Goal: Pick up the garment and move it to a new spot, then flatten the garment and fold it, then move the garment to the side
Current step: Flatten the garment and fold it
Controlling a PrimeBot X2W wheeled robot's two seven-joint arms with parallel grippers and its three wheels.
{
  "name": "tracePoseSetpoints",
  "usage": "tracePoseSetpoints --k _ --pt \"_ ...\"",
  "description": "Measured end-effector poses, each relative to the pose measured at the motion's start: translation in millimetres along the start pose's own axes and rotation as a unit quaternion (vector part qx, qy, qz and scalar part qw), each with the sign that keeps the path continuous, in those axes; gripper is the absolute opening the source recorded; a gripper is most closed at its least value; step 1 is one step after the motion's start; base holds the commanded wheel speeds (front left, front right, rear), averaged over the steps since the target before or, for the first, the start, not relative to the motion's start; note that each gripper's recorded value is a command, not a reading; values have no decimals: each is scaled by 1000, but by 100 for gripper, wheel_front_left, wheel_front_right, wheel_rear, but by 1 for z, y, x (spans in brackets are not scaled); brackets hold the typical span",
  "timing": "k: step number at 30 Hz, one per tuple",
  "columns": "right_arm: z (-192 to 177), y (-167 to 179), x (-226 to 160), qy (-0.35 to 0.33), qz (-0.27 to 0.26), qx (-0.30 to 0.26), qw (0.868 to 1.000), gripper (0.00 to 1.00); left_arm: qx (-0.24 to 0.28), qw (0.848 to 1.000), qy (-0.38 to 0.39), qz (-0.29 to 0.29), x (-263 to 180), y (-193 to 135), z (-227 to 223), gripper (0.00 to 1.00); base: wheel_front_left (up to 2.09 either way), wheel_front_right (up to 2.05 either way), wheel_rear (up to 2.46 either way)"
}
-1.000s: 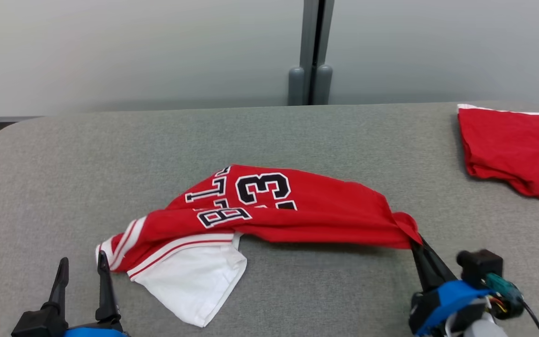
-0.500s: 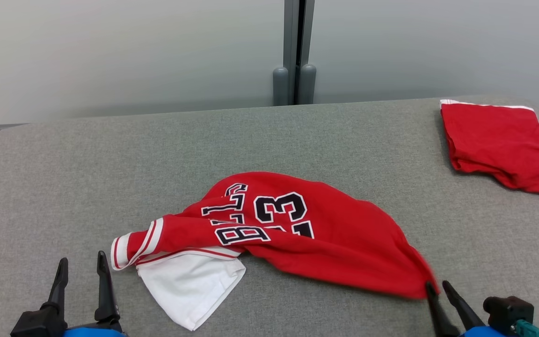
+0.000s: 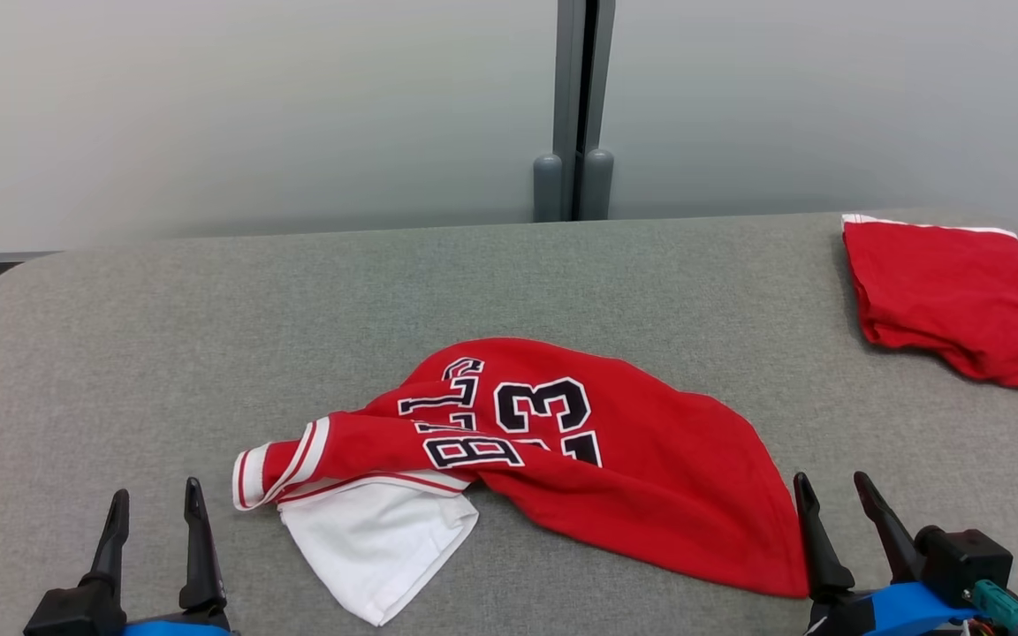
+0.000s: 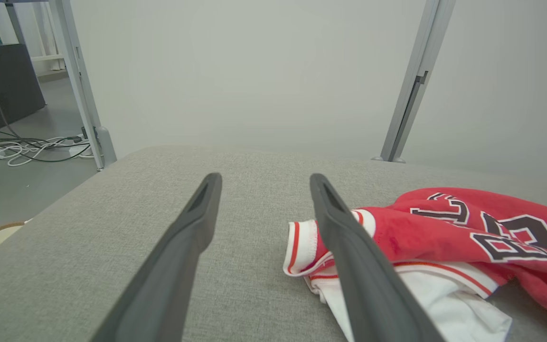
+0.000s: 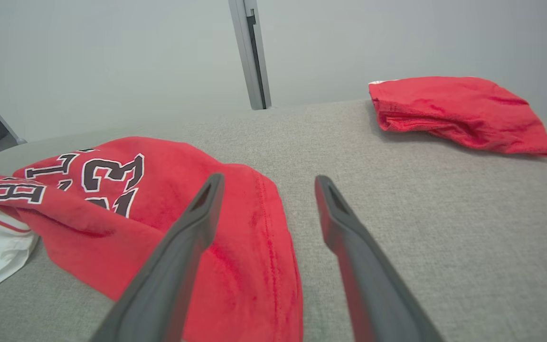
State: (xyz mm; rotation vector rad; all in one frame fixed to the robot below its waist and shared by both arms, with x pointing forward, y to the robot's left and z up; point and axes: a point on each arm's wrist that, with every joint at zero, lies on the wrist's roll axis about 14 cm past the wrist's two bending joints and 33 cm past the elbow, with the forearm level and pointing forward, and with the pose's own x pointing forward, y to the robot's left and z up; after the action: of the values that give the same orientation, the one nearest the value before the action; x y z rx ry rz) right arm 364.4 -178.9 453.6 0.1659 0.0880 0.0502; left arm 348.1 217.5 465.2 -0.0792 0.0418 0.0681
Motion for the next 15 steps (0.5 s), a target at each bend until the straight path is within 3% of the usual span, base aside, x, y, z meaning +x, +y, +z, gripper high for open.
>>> tracePoseSetpoints --k 6,15 --pt "16 15 3 -27 22 -9 999 100 9 1000 4 11 -9 8 -2 100 0 0 0" --pt "6 24 -9 -15 33 -6 999 100 30 999 19 0 -18 3 -11 100 0 0 0"
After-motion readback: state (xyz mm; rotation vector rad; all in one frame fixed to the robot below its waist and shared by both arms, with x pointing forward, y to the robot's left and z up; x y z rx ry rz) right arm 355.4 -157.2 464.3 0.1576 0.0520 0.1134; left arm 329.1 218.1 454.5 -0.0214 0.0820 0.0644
